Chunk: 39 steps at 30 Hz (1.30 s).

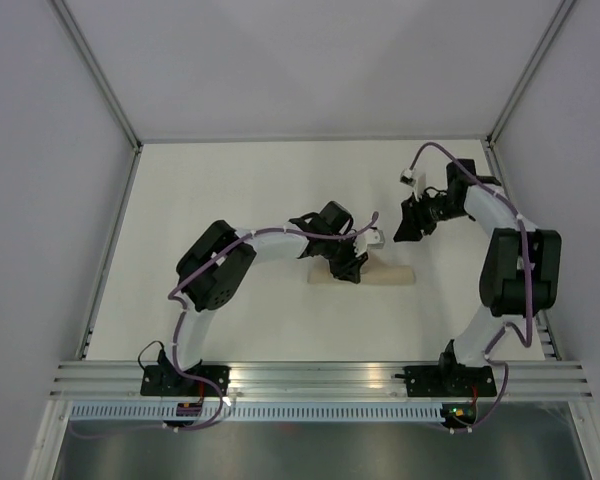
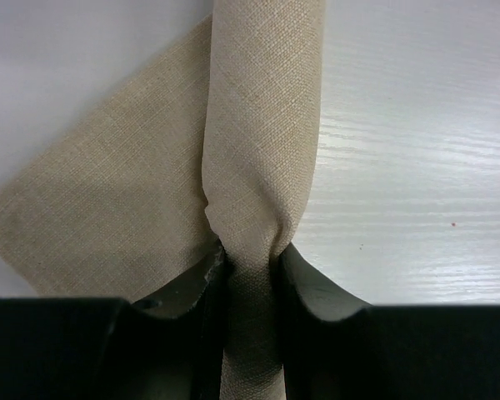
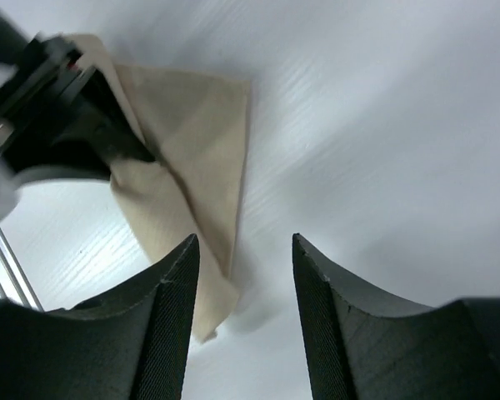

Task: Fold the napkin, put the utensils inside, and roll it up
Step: Roll the napkin at the center of the board.

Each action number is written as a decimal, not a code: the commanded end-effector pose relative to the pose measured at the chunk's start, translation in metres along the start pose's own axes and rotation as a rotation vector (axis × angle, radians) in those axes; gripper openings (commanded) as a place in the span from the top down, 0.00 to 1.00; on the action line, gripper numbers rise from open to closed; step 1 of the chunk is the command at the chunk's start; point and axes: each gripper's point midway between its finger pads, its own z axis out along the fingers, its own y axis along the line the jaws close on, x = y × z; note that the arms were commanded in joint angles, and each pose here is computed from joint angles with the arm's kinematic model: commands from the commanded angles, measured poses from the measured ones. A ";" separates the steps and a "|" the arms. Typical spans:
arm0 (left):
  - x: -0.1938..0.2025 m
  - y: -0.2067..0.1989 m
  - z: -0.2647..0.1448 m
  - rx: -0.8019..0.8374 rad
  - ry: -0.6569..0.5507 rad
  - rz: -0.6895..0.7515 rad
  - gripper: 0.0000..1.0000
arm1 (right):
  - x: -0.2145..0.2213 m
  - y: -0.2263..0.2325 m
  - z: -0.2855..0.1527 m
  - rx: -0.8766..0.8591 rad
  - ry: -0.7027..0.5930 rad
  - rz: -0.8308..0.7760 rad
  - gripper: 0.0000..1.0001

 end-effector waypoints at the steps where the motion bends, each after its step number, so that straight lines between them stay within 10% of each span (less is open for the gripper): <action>1: 0.071 -0.041 0.004 0.214 0.197 -0.324 0.98 | -0.011 0.023 -0.021 0.079 -0.149 -0.198 0.45; 9: 0.084 -0.034 0.001 0.249 0.237 -0.445 0.98 | 0.011 0.068 -0.020 0.365 -0.180 -0.645 0.32; 31: 0.081 -0.029 0.006 0.269 0.269 -0.521 0.93 | 0.059 0.080 0.074 0.439 0.104 -0.963 0.27; 39: 0.084 -0.026 0.005 0.265 0.274 -0.536 0.87 | 0.071 0.077 0.082 0.404 0.158 -0.948 0.53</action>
